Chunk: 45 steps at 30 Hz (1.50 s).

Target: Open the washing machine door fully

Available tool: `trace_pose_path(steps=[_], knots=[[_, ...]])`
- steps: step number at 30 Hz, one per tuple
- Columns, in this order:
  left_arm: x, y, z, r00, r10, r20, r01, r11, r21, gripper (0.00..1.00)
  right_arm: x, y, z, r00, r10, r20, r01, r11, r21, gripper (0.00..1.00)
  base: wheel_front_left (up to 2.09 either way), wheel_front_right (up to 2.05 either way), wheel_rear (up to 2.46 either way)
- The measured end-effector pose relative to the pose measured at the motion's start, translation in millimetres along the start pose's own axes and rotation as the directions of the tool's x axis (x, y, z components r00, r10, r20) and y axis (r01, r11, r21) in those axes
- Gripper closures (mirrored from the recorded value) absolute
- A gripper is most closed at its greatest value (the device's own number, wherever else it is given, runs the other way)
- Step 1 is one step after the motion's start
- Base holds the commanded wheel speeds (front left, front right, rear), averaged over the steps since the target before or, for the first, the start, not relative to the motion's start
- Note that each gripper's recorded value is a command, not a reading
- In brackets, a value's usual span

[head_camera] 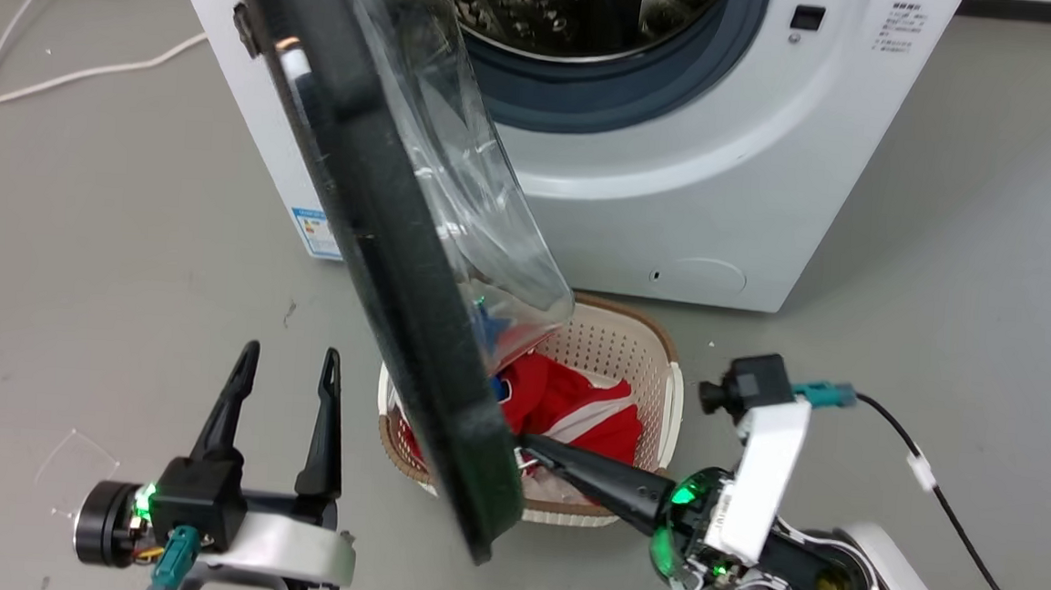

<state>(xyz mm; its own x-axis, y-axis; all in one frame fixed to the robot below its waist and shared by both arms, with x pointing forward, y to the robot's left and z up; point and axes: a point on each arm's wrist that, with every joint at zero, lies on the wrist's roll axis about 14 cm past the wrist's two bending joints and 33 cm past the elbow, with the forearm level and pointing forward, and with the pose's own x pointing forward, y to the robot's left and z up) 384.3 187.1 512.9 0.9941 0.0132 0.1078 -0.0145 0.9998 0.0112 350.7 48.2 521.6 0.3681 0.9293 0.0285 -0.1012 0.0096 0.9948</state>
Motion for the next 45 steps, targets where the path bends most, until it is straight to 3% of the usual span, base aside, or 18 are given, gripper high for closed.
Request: trace_pose_path(steps=[5,8,14,16,19,22,26,29,32,34,35,37,40,41,42,43,44,45], knots=[[-12,-1,2,1.0,0.002,-0.002,-0.002,1.0,-0.001,0.0,-19,0,12,0.992,-0.016,0.127,0.016,1.0,-0.002,1.0,0.0,0.0,0.0],[-18,-3,4,1.0,-0.002,0.002,0.002,1.0,0.0,0.0,-38,7,31,0.964,-0.012,0.266,0.021,0.999,-0.034,1.0,0.0,0.0,0.0],[-30,-5,12,1.0,-0.007,0.022,0.007,1.0,0.0,0.0,-84,19,68,0.824,-0.007,0.566,0.124,0.978,-0.168,1.0,0.0,0.0,0.0],[-35,-6,14,1.0,-0.008,0.027,0.008,1.0,0.0,0.0,-100,25,75,0.766,0.008,0.642,0.182,0.956,-0.23,1.0,0.0,0.0,0.0],[-37,-7,17,0.999,-0.01,0.037,0.009,1.0,0.005,0.0,-121,38,86,0.678,0.062,0.732,0.312,0.878,-0.363,1.0,0.0,0.0,0.0],[-40,-7,19,0.999,-0.011,0.043,0.011,1.0,0.006,0.0,-140,42,89,0.594,0.122,0.795,0.437,0.781,-0.446,1.0,0.0,0.0,0.0],[-42,-7,20,0.999,-0.01,0.044,0.009,1.0,0.007,0.0,-158,41,89,0.556,0.163,0.815,0.585,0.619,-0.523,1.0,0.0,0.0,0.0],[-42,-8,20,0.999,-0.013,0.047,0.013,1.0,0.007,0.0,-174,48,94,0.519,0.194,0.833,0.691,0.478,-0.542,1.0,0.0,0.0,0.0],[-42,-9,20,0.999,-0.016,0.046,0.015,1.0,0.007,0.0,-179,68,93,0.514,0.256,0.819,0.774,0.274,-0.571,1.0,0.0,0.0,0.0],[-42,-9,20,0.999,-0.014,0.046,0.014,1.0,0.007,0.0,-177,68,84,0.526,0.256,0.811,0.8,0.175,-0.574,1.0,0.0,0.0,0.0],[-42,-10,20,0.999,-0.016,0.047,0.015,1.0,0.007,0.0,-178,67,80,0.521,0.253,0.815,0.81,0.155,-0.566,1.0,0.0,0.0,0.0],[-42,-10,21,0.999,-0.017,0.049,0.017,1.0,0.007,0.0,-185,60,76,0.49,0.233,0.84,0.833,0.159,-0.53,1.0,0.0,0.0,0.0],[-42,-11,21,0.999,-0.02,0.05,0.02,1.0,0.007,0.0,-194,46,70,0.478,0.188,0.858,0.856,0.122,-0.503,1.0,0.0,0.0,0.0],[-42,-11,21,0.999,-0.021,0.05,0.021,1.0,0.007,0.0,-197,43,69,0.472,0.175,0.864,0.862,0.112,-0.494,0.96,0.0,0.0,0.0],[-42,-12,21,0.999,-0.022,0.05,0.021,1.0,0.007,0.0,-199,39,67,0.468,0.164,0.868,0.868,0.102,-0.487,0.72,0.0,0.0,0.0],[-42,-12,21,0.999,-0.022,0.05,0.022,1.0,0.006,0.0,-200,38,66,0.468,0.156,0.87,0.871,0.083,-0.484,0.13,0.0,0.0,0.0],[-42,-12,21,0.999,-0.022,0.048,0.022,1.0,0.006,0.0,-201,38,65,0.472,0.155,0.868,0.873,0.056,-0.485,0.0,0.0,0.0,0.0],[-42,-12,20,0.999,-0.023,0.047,0.023,1.0,0.006,0.0,-202,38,65,0.472,0.155,0.868,0.875,0.032,-0.482,0.0,0.0,0.0,0.0]])
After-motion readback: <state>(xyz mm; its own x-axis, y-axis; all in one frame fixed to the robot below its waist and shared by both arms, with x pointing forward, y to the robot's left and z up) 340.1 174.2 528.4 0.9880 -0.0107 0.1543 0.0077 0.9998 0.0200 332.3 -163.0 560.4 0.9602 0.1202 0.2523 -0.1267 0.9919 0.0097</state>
